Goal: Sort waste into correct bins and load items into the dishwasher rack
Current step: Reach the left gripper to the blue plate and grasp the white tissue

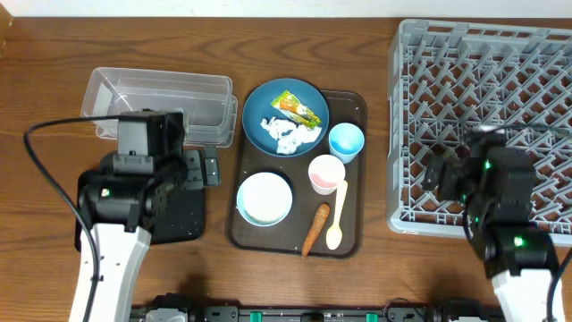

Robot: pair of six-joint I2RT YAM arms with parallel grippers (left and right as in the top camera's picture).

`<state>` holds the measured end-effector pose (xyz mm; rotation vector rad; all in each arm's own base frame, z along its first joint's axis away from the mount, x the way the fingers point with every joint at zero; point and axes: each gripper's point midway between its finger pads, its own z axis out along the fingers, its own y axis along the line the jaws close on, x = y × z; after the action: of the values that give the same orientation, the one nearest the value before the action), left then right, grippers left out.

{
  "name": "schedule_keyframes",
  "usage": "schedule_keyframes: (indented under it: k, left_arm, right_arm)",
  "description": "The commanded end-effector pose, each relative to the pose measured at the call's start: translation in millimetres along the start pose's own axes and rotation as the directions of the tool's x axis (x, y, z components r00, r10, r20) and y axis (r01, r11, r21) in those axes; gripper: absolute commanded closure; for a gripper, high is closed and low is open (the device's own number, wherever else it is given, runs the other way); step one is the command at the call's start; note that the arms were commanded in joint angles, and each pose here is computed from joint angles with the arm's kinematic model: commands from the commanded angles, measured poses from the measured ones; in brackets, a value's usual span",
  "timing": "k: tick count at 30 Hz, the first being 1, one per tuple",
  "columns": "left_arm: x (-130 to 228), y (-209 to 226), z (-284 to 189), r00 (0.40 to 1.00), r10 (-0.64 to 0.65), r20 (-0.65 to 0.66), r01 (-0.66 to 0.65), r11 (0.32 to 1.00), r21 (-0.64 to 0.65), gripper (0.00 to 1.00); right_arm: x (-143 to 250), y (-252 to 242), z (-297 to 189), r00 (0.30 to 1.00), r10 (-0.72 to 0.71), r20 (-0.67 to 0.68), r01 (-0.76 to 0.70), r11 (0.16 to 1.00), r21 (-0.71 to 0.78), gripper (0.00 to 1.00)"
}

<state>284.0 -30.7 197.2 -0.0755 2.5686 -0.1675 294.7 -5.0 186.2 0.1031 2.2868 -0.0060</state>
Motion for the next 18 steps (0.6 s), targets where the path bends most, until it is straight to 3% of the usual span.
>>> schedule_keyframes:
  k: [1,9,18]
  left_arm:
    - [-12,-2,-2,0.999,-0.015,0.031,0.015,1.0,0.014,0.03]
    - [-49,-22,4,0.987,0.001,0.158,-0.015,0.996,0.086,0.03]
    - [-74,-63,51,0.99,0.081,0.115,-0.096,0.986,0.135,0.03]
  right_arm:
    - [-9,1,3,1.0,-0.019,-0.014,0.019,1.0,0.003,0.01]
    - [-17,7,5,1.0,-0.017,0.014,0.017,0.999,-0.03,0.01]
    - [-18,7,5,1.0,-0.006,0.018,0.007,1.0,-0.031,0.01]
